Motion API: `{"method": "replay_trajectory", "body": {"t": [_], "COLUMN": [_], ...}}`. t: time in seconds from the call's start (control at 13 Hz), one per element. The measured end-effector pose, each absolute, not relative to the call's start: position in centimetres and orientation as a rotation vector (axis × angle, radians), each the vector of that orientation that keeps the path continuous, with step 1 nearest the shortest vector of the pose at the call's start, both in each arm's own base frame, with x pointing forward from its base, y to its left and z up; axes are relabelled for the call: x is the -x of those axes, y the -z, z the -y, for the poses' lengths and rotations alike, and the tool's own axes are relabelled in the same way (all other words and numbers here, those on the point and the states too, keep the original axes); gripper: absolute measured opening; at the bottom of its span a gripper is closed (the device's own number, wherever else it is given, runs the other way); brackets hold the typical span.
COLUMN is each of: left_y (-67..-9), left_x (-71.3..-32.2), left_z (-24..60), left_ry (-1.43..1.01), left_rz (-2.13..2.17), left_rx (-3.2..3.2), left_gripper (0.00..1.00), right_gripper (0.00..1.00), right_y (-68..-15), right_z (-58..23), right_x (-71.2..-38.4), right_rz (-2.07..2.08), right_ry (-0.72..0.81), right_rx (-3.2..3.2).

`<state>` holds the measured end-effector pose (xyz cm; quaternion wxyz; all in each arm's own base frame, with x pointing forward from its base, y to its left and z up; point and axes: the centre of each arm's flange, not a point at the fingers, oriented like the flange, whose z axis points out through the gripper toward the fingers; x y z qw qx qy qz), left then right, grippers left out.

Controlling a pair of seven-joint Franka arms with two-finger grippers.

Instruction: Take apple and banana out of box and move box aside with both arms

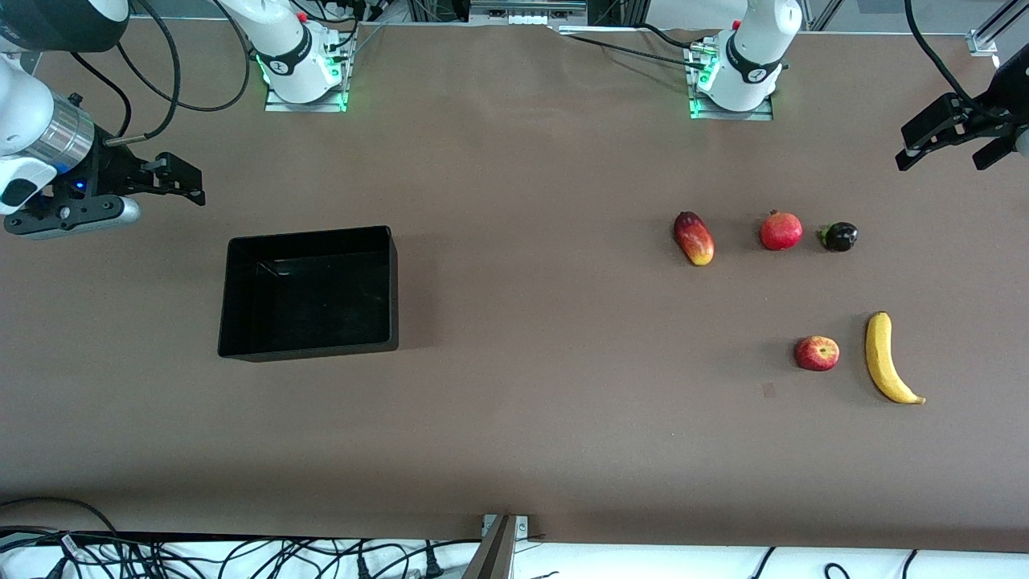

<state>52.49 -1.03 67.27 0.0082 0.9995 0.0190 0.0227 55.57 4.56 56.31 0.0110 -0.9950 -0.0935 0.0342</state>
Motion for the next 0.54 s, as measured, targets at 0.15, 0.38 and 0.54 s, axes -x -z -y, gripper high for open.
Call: {"method": "replay_trajectory", "body": {"t": [0.15,0.38,0.54], "left_y": [-67.3,-67.2,-67.2], "left_x": [-52.5,-52.5,-52.5], "left_z": [1.0,1.0,1.0], "left_ry": [-0.071,-0.069,-0.068], "left_rz": [-0.059,-0.059,-0.059], "left_rx": [-3.124,-3.124,-3.124], "left_gripper": [1.00,1.00,1.00], "right_gripper": [1.00,1.00,1.00], "right_y": [-56.4,-56.4,-56.4], "right_z": [-4.1,-2.6,-2.0], "right_x": [-55.7,-55.8,-55.9], "right_rz": [0.279,0.239,0.224], "right_ry": [-0.100,-0.089,-0.086], "right_rx": [3.106,3.108,3.109]}}
